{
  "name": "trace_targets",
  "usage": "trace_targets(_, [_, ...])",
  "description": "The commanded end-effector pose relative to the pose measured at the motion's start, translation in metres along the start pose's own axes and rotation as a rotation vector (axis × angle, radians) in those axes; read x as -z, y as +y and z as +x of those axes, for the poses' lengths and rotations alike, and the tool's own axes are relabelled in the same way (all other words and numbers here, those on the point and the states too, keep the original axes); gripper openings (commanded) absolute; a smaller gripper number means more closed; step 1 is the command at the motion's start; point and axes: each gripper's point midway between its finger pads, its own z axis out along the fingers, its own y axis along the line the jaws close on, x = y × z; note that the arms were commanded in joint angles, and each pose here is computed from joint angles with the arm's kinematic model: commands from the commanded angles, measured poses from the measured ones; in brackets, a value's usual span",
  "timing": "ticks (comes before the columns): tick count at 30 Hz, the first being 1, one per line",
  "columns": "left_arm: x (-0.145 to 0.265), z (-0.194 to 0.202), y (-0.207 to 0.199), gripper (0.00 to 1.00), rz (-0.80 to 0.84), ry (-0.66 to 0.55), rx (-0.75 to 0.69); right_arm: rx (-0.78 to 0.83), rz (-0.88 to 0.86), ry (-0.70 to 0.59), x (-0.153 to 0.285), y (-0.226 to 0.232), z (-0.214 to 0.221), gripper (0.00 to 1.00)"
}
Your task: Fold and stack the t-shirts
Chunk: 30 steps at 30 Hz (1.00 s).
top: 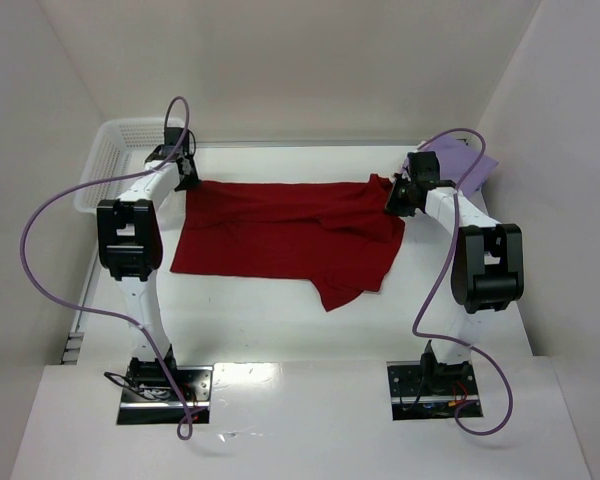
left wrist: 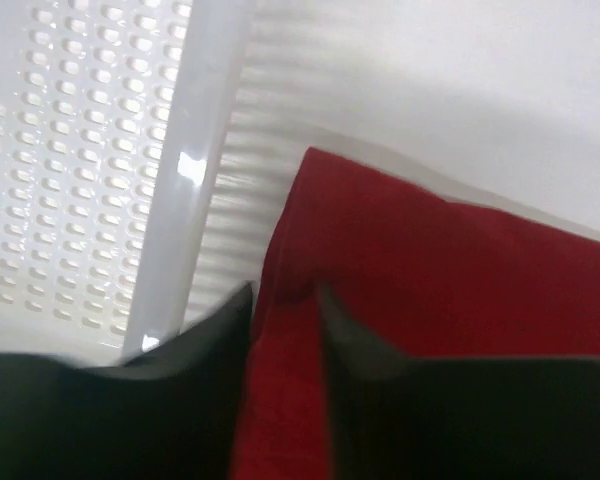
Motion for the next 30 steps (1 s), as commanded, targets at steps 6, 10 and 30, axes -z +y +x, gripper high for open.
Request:
trace_targets(6, [0.022,-0.037,-0.012,0.68,0.098,-0.090,0.024,0.029,-0.052,-0.019,0.003,0.023,-0.013,0.01])
trace_targets(10, [0.045,-0.027,-0.070,0.68,0.274,-0.070,-0.068,0.055,-0.083,-0.015,0.001,0.042,-0.014,0.02])
trace_targets(30, [0.026,0.081,-0.176,0.63,0.394,0.102,-0.249,0.073,0.135,-0.017,-0.014,0.005,0.003,0.07])
